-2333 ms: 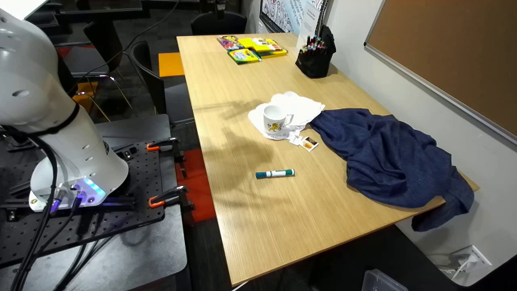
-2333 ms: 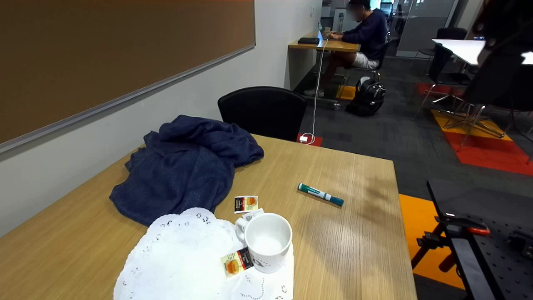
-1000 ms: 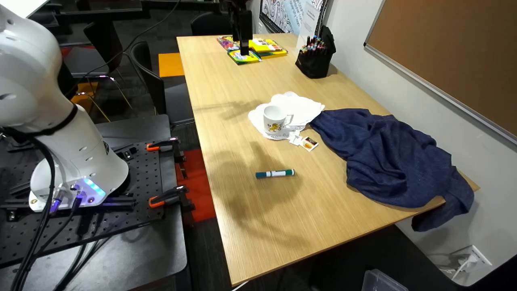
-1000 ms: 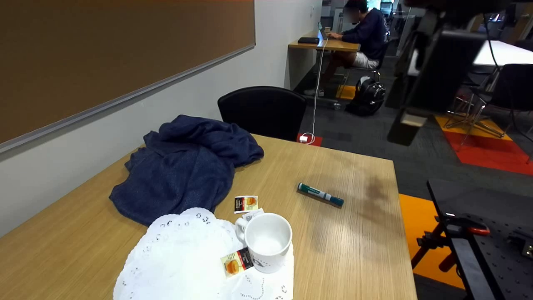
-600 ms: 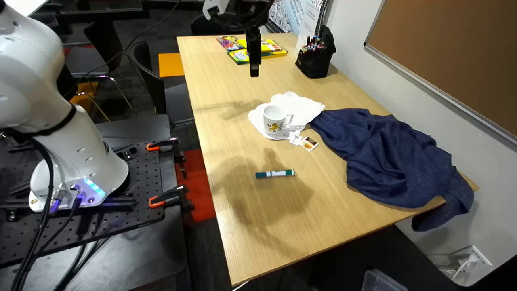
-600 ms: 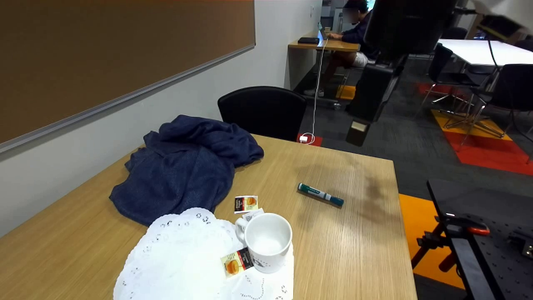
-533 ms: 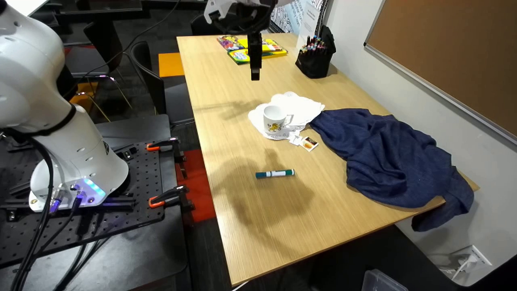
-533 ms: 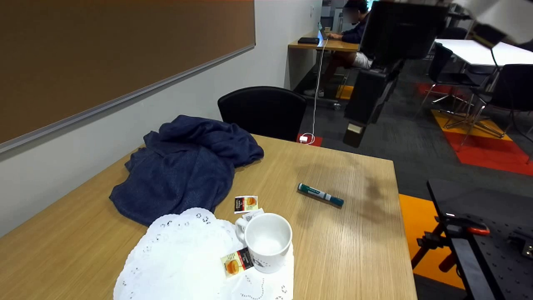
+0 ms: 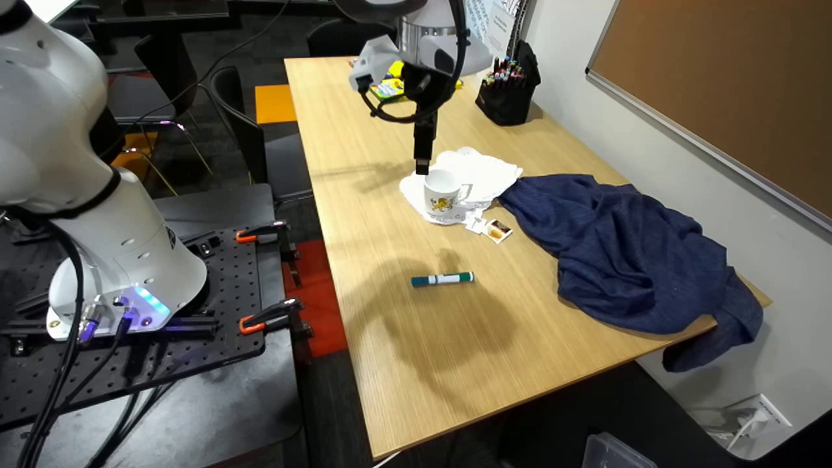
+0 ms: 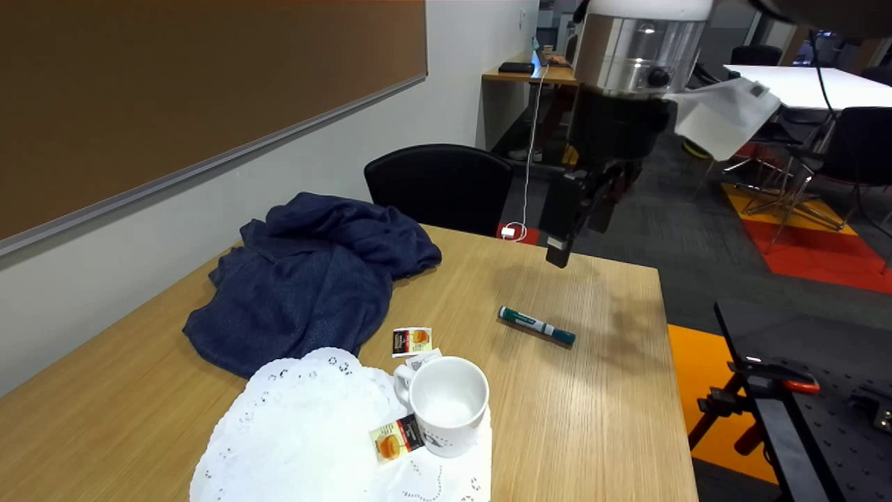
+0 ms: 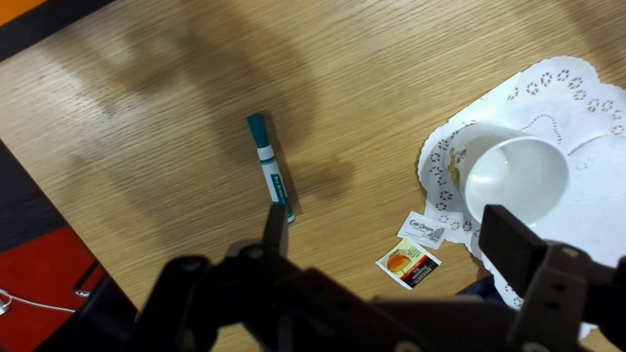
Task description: Put the marker in the mug
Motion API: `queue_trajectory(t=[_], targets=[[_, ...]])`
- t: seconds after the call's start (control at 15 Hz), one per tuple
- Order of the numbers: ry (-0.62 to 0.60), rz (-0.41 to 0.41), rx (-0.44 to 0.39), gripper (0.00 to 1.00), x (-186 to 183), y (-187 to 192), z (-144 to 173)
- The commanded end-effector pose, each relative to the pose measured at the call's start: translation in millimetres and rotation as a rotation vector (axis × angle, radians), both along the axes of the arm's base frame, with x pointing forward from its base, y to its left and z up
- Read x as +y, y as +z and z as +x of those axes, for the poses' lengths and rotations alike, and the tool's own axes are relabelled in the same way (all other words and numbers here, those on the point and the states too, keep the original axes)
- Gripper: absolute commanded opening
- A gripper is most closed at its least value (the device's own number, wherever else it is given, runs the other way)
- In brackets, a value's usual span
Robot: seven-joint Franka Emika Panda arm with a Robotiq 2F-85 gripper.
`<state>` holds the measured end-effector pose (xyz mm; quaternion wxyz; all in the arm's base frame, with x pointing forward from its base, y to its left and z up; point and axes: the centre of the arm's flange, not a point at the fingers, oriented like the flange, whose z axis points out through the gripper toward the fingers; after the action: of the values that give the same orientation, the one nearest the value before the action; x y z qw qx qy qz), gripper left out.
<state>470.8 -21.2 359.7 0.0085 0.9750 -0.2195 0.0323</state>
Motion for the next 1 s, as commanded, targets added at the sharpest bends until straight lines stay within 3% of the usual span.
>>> queue_trajectory(t=[0.0,0.27,0.93], targets=[[-0.008,-0.033,0.006,1.00,-16,-27,13],[0.039,-0.065,0.032,1.00,-34,-56,17],[0.158,-0.056,0.082,1.00,-68,-132,27]])
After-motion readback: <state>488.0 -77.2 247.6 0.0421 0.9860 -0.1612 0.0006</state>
